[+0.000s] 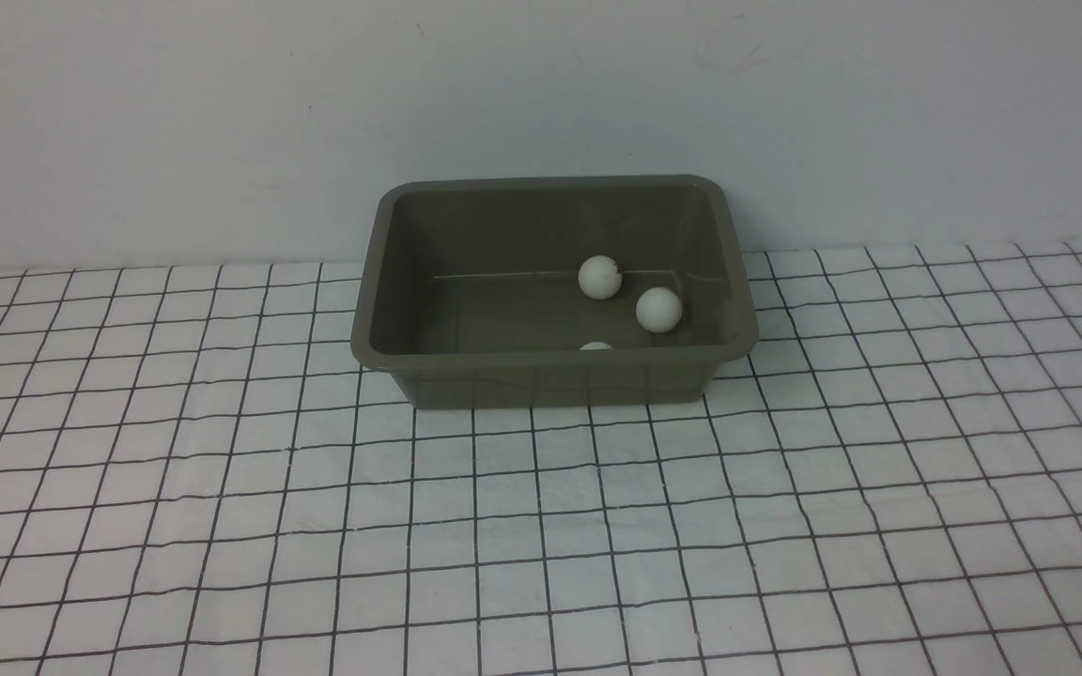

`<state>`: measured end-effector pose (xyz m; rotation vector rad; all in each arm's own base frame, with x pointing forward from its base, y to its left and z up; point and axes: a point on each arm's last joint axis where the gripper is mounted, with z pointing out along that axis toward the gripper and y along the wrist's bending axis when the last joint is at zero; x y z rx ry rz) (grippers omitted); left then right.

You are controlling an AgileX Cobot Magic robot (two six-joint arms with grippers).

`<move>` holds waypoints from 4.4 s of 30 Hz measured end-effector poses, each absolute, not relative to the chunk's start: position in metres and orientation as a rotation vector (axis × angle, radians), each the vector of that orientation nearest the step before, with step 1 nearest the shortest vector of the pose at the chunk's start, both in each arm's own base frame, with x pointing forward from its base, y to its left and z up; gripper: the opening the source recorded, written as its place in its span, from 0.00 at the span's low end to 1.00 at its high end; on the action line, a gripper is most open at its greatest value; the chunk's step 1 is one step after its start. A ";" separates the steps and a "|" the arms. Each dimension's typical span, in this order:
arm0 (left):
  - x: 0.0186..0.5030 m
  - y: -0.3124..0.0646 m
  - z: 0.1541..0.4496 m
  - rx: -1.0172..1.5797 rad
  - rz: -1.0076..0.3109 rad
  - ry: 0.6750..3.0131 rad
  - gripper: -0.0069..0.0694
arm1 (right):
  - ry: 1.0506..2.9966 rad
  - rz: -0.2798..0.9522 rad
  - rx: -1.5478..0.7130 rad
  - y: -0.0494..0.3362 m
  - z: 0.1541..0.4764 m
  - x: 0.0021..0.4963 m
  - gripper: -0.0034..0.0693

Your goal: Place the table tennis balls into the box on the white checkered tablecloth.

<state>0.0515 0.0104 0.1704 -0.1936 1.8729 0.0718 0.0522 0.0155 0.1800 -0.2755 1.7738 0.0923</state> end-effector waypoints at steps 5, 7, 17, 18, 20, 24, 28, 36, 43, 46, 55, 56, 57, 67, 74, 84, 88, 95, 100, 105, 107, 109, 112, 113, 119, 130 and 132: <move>0.051 0.010 0.170 -0.193 0.072 1.873 0.74 | 1.774 0.092 -0.276 0.015 0.180 0.052 0.53; 0.051 0.010 0.170 -0.193 0.072 1.873 0.74 | 1.774 0.092 -0.276 0.015 0.180 0.052 0.53; 0.052 0.007 0.170 -0.148 0.057 1.879 0.74 | 1.774 0.092 -0.276 0.015 0.180 0.052 0.53; 0.052 0.007 0.170 -0.140 0.052 1.879 0.74 | 1.774 0.092 -0.276 0.015 0.180 0.052 0.53; 0.052 0.007 0.170 -0.140 0.050 1.879 0.74 | 1.774 0.092 -0.276 0.015 0.180 0.052 0.53; 0.052 0.007 0.170 -0.140 0.049 1.879 0.74 | 1.774 0.092 -0.276 0.015 0.180 0.052 0.53; 0.052 0.007 0.170 -0.140 0.049 1.879 0.74 | 1.772 0.092 -0.275 0.015 0.180 0.052 0.53; 0.052 0.007 0.170 -0.140 0.049 1.879 0.74 | 1.771 0.092 -0.274 0.015 0.180 0.052 0.53; 0.052 0.007 0.170 -0.140 0.049 1.879 0.74 | 1.771 0.092 -0.274 0.015 0.180 0.052 0.53; 0.052 0.007 0.170 -0.140 0.049 1.879 0.74 | 1.771 0.092 -0.274 0.015 0.180 0.052 0.53; 0.052 0.007 0.170 -0.140 0.049 1.879 0.74 | 1.792 0.122 -0.184 0.013 0.179 0.053 0.53; 0.052 0.007 0.170 -0.140 0.049 1.879 0.74 | 1.796 0.126 -0.166 0.012 0.179 0.053 0.53; 0.052 0.007 0.170 -0.140 0.049 1.879 0.74 | 1.798 0.124 -0.158 0.012 0.179 0.053 0.53; 0.052 0.007 0.170 -0.140 0.048 1.879 0.74 | 1.803 0.116 -0.053 0.006 0.179 0.054 0.53; 0.052 0.007 0.170 -0.140 0.048 1.879 0.74 | 1.799 0.072 -0.103 0.006 0.179 0.054 0.53; 0.052 0.007 0.170 -0.140 0.048 1.879 0.74 | 1.798 0.064 -0.112 0.006 0.179 0.054 0.53; 0.052 0.007 0.170 -0.140 0.048 1.879 0.74 | 1.798 0.064 -0.112 0.006 0.179 0.054 0.53; 0.052 0.007 0.170 -0.140 0.048 1.879 0.74 | 1.797 0.064 -0.112 0.006 0.179 0.054 0.53; 0.052 0.006 0.170 -0.140 0.048 1.879 0.74 | 1.797 0.064 -0.112 0.006 0.179 0.054 0.53; 0.052 0.006 0.170 -0.141 0.047 1.879 0.74 | 1.797 0.063 -0.112 0.006 0.179 0.054 0.53; 0.052 0.006 0.170 -0.141 0.047 1.879 0.74 | 1.797 0.063 -0.112 0.006 0.179 0.054 0.53; 0.052 0.006 0.170 -0.141 0.047 1.879 0.74 | 1.797 0.063 -0.112 0.006 0.179 0.054 0.53; 0.052 0.006 0.170 -0.141 0.047 1.879 0.74 | 1.797 0.063 -0.112 0.006 0.179 0.054 0.53; 0.052 0.006 0.170 -0.141 0.047 1.879 0.74 | 1.797 0.063 -0.112 0.006 0.179 0.054 0.53; 0.052 0.006 0.170 -0.141 0.047 1.879 0.74 | 1.796 0.061 -0.114 0.006 0.180 0.054 0.53; 0.052 0.006 0.170 -0.141 0.047 1.879 0.74 | 1.796 0.061 -0.114 0.006 0.180 0.054 0.53; 0.052 0.006 0.170 -0.141 0.047 1.879 0.74 | 1.796 0.061 -0.114 0.006 0.180 0.054 0.53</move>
